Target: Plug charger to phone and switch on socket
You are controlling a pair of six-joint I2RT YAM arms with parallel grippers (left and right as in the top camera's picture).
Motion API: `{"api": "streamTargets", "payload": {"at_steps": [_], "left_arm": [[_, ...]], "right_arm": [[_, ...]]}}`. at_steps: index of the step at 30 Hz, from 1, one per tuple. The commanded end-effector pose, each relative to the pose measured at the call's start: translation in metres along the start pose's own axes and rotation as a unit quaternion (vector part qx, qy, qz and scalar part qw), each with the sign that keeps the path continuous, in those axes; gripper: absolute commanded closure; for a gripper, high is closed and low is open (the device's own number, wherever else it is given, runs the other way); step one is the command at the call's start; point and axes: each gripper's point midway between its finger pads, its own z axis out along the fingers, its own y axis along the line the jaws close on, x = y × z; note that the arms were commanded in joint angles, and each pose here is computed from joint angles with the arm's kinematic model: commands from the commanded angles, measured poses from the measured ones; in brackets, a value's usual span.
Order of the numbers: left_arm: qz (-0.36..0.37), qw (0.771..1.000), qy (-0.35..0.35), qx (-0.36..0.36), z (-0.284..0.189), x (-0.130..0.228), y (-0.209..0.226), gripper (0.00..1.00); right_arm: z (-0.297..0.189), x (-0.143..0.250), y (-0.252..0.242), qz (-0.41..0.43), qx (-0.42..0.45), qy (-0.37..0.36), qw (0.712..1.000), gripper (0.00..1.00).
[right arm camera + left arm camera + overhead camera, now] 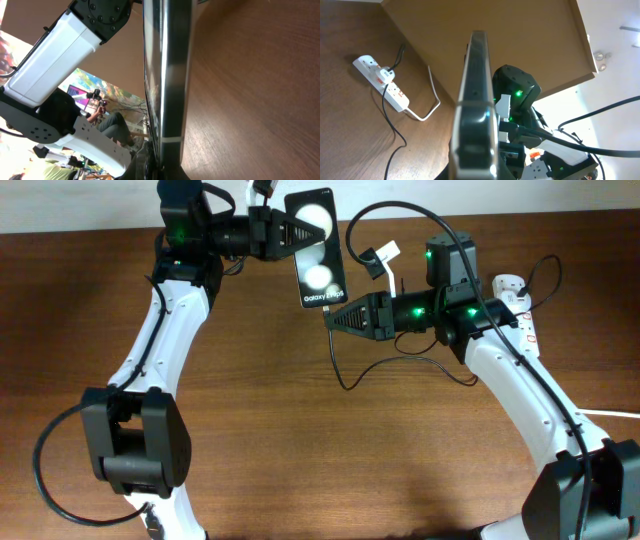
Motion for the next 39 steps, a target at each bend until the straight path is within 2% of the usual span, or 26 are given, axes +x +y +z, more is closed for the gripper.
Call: {"api": "streamTargets", "payload": {"at_steps": [1,27,39], "left_arm": [[0.029,1.000,0.006,0.006,0.001,-0.001,-0.020,1.00],[0.028,1.000,0.007,0.007,0.001,-0.001,-0.020,1.00],[0.030,0.999,0.033,0.023,0.001,0.009,-0.025,1.00]], "right_arm": [[-0.001,0.001,0.002,-0.002,-0.003,0.001,1.000,0.96],[-0.001,-0.006,-0.002,-0.003,0.011,-0.010,1.000,0.96],[-0.002,-0.025,0.006,-0.020,0.005,-0.036,0.999,0.96]]}}
